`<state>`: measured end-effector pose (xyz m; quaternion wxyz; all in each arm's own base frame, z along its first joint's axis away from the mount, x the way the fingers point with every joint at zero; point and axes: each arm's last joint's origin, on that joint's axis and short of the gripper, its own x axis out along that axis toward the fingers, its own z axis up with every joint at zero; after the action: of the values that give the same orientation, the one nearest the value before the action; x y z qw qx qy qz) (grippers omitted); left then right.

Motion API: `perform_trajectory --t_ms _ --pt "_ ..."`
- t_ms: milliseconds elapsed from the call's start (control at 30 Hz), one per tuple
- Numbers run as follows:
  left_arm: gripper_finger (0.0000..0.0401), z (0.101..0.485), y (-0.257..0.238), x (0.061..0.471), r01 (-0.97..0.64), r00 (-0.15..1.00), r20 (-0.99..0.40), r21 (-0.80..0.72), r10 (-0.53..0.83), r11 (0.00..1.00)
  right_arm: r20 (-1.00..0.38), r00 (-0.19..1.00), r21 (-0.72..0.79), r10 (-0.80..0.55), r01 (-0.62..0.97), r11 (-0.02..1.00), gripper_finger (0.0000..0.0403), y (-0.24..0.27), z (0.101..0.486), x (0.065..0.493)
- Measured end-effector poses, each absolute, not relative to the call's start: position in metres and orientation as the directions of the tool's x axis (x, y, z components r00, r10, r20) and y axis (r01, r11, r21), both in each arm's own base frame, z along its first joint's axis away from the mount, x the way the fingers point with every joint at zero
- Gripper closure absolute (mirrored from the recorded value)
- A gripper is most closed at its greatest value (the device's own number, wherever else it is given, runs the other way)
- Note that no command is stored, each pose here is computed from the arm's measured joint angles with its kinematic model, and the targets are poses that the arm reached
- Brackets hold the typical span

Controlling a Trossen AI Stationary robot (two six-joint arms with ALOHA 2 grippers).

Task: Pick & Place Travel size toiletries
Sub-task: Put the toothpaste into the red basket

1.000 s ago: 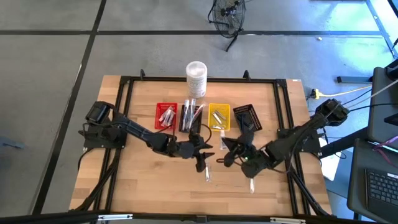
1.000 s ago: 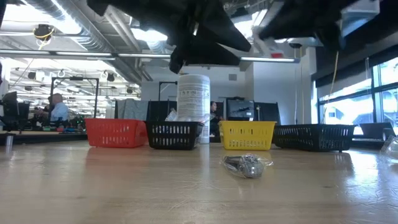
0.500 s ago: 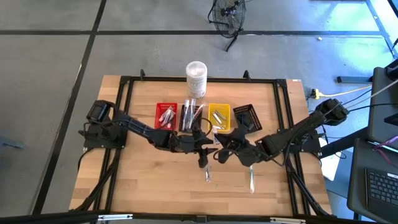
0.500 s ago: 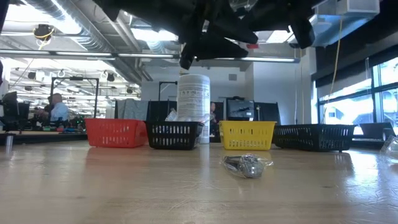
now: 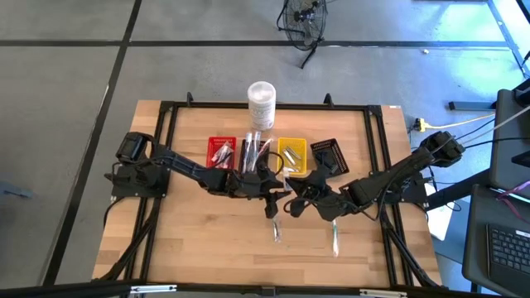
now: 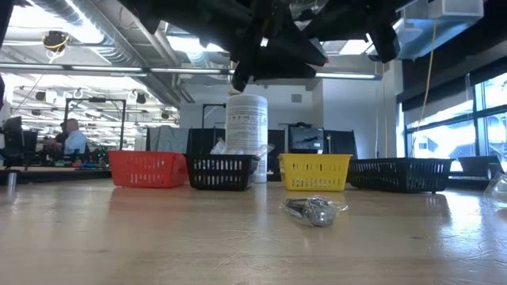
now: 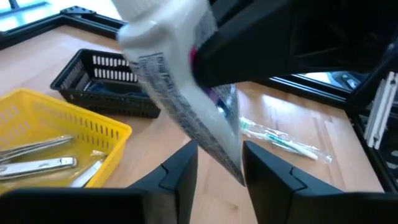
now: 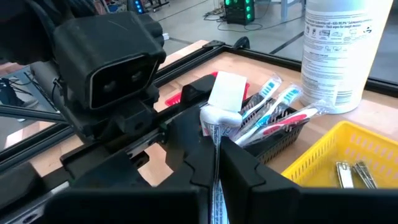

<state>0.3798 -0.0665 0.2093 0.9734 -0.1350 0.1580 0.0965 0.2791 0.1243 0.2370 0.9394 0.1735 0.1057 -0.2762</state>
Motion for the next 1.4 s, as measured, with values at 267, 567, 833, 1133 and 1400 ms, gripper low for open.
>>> perform_trajectory --t_ms 267,567,833,1133,1400 --pt "0.0335 0.209 -0.067 0.38 -0.219 0.932 -0.335 -0.21 0.141 0.953 -0.294 0.825 0.257 -0.483 0.555 0.791 0.0383 0.124 0.237 0.279" --pt "0.0382 0.209 -0.067 0.38 -0.219 0.931 -0.336 -0.209 0.141 0.953 -0.295 0.827 0.259 -0.479 0.552 0.793 0.0383 0.124 0.237 0.279" --pt "0.0396 0.209 -0.067 0.38 -0.212 0.93 -0.34 -0.184 0.141 0.96 -0.301 0.831 0.258 -0.468 0.544 0.798 0.0383 0.125 0.237 0.279" --pt "0.0397 0.206 -0.066 0.379 -0.215 0.921 -0.363 -0.173 0.14 0.961 -0.33 0.837 0.244 -0.437 0.523 0.817 0.0354 0.125 0.235 0.279" --pt "0.0398 0.2 -0.056 0.375 -0.249 0.876 -0.452 -0.128 0.167 0.96 -0.363 0.823 0.158 -0.438 0.518 0.841 0.0252 0.124 0.231 0.277"
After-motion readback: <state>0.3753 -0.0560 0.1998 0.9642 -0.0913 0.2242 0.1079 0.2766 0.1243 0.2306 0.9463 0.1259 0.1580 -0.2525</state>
